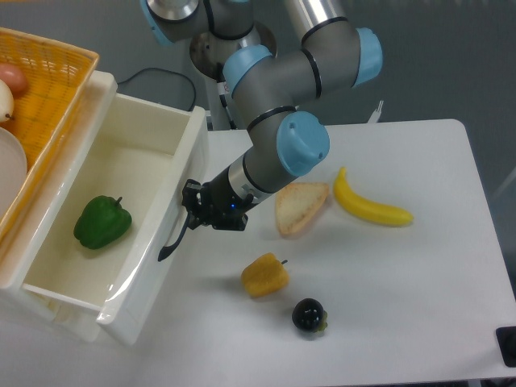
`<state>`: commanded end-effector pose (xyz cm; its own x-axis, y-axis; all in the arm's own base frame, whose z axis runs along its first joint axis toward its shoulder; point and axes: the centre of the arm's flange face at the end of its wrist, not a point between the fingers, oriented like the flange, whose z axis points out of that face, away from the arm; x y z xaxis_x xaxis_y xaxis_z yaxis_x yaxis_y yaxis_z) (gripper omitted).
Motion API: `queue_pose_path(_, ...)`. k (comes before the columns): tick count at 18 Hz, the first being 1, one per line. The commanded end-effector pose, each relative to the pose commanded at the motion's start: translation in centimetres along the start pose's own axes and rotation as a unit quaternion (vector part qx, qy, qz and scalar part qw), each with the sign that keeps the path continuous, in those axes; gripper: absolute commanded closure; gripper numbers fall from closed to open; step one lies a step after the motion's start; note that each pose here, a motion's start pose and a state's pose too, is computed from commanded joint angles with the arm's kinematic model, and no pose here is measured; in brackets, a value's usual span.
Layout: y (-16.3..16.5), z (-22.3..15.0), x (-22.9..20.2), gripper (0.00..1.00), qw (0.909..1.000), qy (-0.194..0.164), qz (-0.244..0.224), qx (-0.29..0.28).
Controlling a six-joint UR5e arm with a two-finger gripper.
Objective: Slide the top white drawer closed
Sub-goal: 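Press the gripper against the drawer front beside the black handle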
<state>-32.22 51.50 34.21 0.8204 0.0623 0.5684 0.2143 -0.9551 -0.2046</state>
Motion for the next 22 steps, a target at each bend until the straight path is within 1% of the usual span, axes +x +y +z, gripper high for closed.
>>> queue_pose_path(6, 0.0, -0.3, 0.2, 0.89, 1.0000, 0.002, 0.001, 0.003)
queue_pose_path(11, -0.9, -1.6, -0.1, 0.88, 0.9999, -0.007, 0.006, 0.014)
queue_pose_path(22, -0.6, -1.5, 0.1, 0.88, 1.0000, -0.001, 0.001, 0.009)
